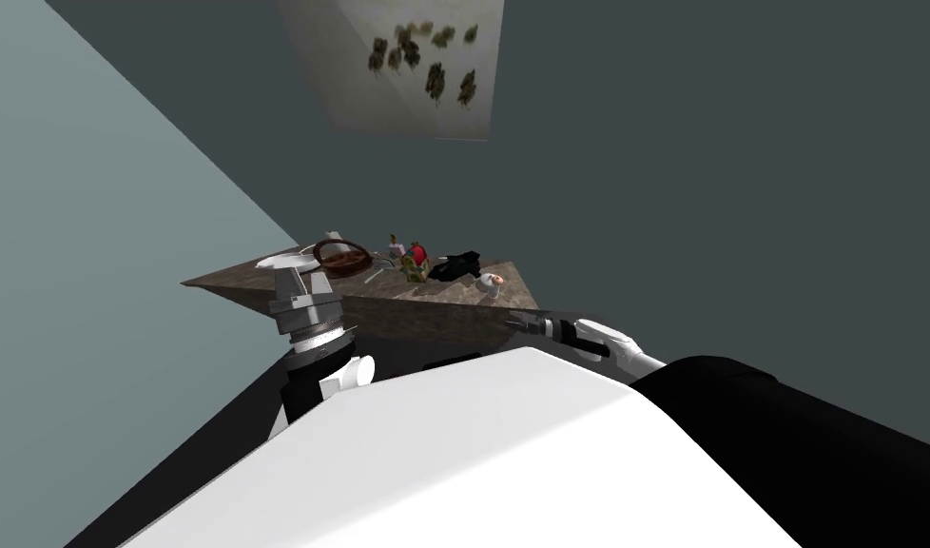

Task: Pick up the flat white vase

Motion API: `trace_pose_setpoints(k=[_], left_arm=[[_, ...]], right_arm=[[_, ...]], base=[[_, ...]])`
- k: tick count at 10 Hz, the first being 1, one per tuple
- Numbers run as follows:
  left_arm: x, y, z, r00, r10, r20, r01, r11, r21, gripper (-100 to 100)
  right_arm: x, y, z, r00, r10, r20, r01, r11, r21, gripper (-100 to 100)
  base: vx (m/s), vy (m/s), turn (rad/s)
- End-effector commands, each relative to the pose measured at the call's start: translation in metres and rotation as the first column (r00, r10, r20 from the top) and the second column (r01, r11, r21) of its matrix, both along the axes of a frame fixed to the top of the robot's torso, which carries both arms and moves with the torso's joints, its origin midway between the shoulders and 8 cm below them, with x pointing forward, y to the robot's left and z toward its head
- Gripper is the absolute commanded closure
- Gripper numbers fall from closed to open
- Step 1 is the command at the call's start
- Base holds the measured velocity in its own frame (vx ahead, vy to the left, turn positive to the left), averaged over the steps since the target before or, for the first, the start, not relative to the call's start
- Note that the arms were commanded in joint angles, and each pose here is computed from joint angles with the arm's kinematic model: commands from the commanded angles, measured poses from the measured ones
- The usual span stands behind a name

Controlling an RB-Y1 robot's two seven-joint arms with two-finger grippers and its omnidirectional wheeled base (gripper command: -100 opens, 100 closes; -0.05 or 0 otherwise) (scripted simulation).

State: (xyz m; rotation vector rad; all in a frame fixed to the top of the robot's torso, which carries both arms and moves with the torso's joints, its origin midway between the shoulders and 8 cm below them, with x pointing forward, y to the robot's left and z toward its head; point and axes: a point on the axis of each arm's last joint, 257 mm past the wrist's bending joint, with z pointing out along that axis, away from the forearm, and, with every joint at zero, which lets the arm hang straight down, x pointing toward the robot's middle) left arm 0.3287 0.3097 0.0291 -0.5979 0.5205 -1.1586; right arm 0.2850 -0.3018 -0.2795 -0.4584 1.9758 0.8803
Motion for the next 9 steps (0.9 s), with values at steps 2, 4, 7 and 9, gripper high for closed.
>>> trace_pose_setpoints(k=[2, 4, 7, 9], left_arm=[[0.000, 0.000, 0.000, 1.000, 0.000, 0.000, 0.000, 1.000, 0.000, 0], [0.000, 0.000, 0.000, 1.000, 0.000, 0.000, 0.000, 1.000, 0.000, 0], [0.000, 0.000, 0.000, 1.000, 0.000, 0.000, 0.000, 1.000, 0.000, 0], [0.000, 0.000, 0.000, 1.000, 0.000, 0.000, 0.000, 1.000, 0.000, 0]], right_arm=[[-0.007, -0.033, -0.022, 0.998, 0.016, -0.056, -0.022, 0.993, -0.118, -100], [-0.016, -0.061, -0.034, 0.995, 0.025, -0.096, -0.044, 0.979, -0.201, -100], [-0.026, -0.102, -0.043, 0.989, 0.017, -0.147, -0.062, 0.950, -0.306, -100], [-0.036, -0.131, -0.048, 0.982, 0.015, -0.188, -0.087, 0.921, -0.379, -100]], base=[[0.054, 0.034, 0.205], [0.052, 0.031, 0.192], [0.040, 0.022, 0.175], [0.045, 0.038, 0.214]])
